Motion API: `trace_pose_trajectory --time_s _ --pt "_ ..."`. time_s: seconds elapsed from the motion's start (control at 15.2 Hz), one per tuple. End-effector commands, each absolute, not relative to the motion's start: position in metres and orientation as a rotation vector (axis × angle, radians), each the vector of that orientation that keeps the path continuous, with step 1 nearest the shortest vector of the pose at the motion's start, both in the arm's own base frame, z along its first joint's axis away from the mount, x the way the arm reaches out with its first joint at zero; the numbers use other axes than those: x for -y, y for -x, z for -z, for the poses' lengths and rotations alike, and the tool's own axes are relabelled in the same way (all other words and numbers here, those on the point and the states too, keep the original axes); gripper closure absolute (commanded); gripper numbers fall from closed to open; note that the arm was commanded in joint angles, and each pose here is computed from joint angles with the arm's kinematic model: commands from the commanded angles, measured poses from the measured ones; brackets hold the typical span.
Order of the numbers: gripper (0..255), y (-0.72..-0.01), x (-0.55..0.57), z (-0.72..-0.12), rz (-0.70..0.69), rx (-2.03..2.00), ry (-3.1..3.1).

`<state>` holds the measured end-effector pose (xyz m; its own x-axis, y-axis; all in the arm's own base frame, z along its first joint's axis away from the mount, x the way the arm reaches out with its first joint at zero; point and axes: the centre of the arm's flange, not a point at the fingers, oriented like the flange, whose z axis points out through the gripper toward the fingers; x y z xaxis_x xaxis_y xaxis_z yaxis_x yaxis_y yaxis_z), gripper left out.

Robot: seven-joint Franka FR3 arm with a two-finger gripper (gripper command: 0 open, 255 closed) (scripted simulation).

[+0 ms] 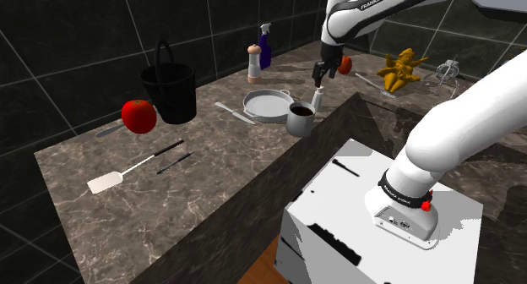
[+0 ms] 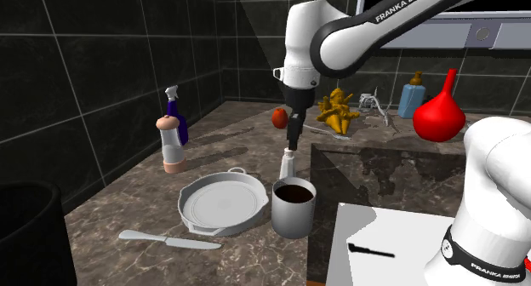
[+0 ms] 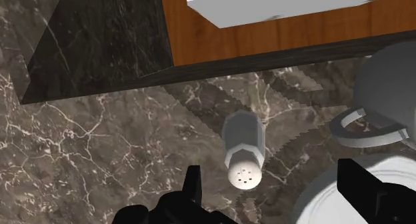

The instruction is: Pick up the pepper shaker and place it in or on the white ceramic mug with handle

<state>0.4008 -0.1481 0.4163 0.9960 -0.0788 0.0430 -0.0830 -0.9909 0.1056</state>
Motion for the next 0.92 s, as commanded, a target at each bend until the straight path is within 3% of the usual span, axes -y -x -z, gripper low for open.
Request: trace_pose_trajectory --time_s 0.0,0.46,0.86 --pt "0 -0.41 0.158 -0.401 -0.057 0.132 -3.029" --pt "0 -0.411 0.162 -0.362 -0.057 0.132 -3.029" --pt "0 -0.411 0.162 -0.362 -0.057 0.132 -3.029"
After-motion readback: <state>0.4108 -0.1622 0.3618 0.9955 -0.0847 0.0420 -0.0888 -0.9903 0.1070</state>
